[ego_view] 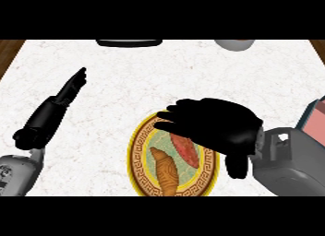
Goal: Pick the sweet potato from the plate and place it in the cardboard box
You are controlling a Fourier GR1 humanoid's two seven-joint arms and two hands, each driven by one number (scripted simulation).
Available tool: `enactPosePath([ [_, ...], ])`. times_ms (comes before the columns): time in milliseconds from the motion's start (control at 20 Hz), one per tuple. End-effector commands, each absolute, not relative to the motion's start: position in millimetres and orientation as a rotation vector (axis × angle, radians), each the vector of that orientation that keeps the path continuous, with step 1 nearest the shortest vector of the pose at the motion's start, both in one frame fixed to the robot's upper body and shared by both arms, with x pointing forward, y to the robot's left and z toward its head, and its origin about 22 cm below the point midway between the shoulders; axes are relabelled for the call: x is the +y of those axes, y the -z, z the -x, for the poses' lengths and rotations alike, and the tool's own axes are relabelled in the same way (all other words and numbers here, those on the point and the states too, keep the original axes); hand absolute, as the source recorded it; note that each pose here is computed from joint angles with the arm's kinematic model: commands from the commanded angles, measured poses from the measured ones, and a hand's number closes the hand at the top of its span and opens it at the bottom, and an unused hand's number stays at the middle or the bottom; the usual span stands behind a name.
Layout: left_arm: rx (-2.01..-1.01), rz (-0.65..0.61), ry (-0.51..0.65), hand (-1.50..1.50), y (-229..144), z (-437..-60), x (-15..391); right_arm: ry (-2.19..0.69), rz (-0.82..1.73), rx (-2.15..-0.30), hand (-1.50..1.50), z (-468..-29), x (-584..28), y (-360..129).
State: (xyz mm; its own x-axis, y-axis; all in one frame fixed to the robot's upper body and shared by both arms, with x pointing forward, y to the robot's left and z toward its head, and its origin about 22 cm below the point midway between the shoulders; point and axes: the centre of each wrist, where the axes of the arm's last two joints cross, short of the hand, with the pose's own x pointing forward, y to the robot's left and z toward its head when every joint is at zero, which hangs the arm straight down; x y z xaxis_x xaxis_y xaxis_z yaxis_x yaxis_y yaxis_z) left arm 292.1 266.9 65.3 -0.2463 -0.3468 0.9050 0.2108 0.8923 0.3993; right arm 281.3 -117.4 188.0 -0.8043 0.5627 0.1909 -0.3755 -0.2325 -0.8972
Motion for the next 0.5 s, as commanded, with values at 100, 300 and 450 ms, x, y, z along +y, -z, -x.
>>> enactPosePath([
  [100, -1.735, -0.101, 0.538, 0.0, -60.1, -281.4, 273.5, -2.074, 0.27, -1.345, -1.5, -260.7, -102.4, -162.4],
  [300, -1.731, -0.074, 0.541, 0.0, -80.5, -297.1, 264.3, -2.085, 0.29, -1.321, -1.5, -257.5, -110.8, -171.5],
  [450, -1.74, -0.098, 0.532, 0.0, -66.9, -289.3, 272.7, -2.099, 0.376, -1.312, -1.5, -254.9, -112.3, -142.5],
])
